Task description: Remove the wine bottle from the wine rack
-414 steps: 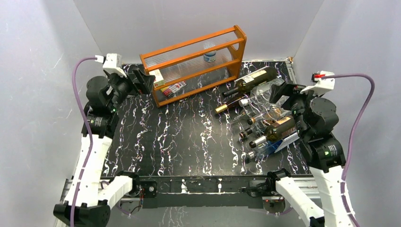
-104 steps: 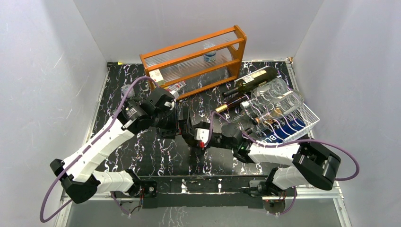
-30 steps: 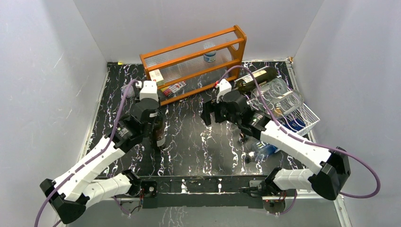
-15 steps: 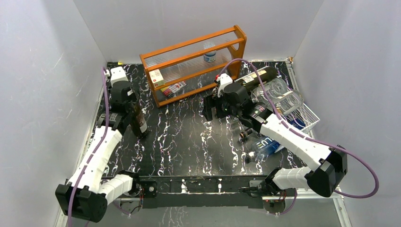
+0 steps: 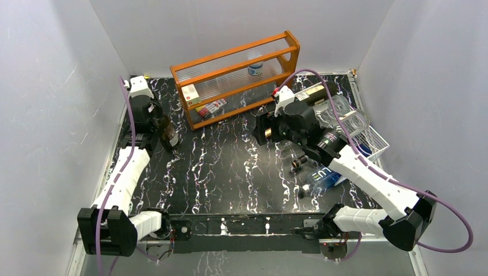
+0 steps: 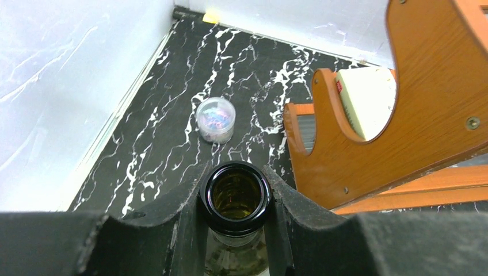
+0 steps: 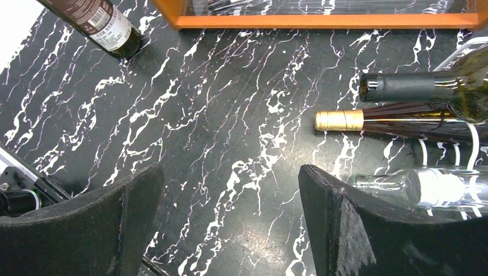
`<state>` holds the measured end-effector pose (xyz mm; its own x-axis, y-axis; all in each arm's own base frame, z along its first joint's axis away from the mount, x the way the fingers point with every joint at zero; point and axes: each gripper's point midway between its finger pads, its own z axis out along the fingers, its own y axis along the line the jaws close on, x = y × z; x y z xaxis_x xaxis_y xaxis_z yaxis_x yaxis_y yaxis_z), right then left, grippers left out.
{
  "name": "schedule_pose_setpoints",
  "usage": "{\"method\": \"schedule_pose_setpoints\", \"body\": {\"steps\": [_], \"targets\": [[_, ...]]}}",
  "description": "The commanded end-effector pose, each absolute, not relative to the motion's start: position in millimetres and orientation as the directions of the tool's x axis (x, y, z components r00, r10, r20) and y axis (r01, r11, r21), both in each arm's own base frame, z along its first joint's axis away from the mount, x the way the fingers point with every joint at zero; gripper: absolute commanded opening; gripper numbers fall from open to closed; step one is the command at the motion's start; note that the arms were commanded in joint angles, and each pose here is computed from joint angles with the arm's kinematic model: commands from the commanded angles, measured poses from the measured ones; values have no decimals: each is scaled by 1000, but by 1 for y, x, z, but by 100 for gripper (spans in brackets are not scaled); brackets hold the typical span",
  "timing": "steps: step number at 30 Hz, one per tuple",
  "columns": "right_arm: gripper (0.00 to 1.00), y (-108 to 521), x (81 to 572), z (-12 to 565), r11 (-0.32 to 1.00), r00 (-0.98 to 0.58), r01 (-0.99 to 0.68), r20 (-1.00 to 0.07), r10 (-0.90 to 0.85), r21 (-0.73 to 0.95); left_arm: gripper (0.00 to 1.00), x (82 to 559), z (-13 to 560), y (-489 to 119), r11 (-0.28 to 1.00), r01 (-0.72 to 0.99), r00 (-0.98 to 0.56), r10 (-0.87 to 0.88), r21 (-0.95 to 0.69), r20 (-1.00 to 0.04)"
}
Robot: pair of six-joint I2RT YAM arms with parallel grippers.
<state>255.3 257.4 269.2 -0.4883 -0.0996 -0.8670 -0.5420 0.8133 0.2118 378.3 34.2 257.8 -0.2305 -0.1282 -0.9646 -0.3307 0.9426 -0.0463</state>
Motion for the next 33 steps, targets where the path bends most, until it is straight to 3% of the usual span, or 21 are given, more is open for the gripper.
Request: {"method": "schedule_pose_setpoints", "body": {"steps": [1, 10, 11, 12, 14, 15, 17, 18, 27, 30, 33], "targets": [[98, 253, 261, 284, 821, -443, -534, -894, -69, 201, 0, 404, 309, 27, 963, -260, -36, -82, -70, -996], [98, 249, 257, 285, 820, -447, -537, -891, -77, 198, 2, 415, 295, 26, 966, -253, -82, -67, -45, -994], [98, 249, 256, 286, 818, -443, -540, -893, -75, 199, 11, 414, 292, 25, 967, -252, -94, -69, -44, -993], [98, 248, 254, 287, 817, -443, -541, -894, -73, 201, 30, 413, 290, 25, 967, -251, -100, -71, -44, -992], [98, 245, 254, 290, 824, -439, -529, -896, -63, 202, 54, 410, 287, 24, 969, -245, -107, -71, -43, -992], [98, 242, 254, 290, 829, -443, -522, -894, -65, 198, 62, 408, 285, 24, 969, -244, -113, -69, -39, -991], [98, 237, 253, 291, 841, -447, -508, -892, -73, 186, 93, 405, 283, 25, 969, -245, -126, -61, -29, -990], [98, 235, 253, 291, 846, -450, -502, -890, -76, 181, 98, 403, 284, 25, 970, -243, -130, -59, -26, -990], [98, 196, 249, 301, 911, -451, -403, -885, -117, 85, 98, 371, 336, 11, 975, -195, -134, -132, -105, -982], [98, 174, 250, 312, 940, -420, -339, -900, -116, 37, 98, 356, 348, -14, 984, -110, -171, -154, -136, -973], [98, 154, 251, 315, 963, -408, -268, -904, -128, -16, 98, 342, 347, -58, 979, 83, -221, -166, -188, -961]]}}
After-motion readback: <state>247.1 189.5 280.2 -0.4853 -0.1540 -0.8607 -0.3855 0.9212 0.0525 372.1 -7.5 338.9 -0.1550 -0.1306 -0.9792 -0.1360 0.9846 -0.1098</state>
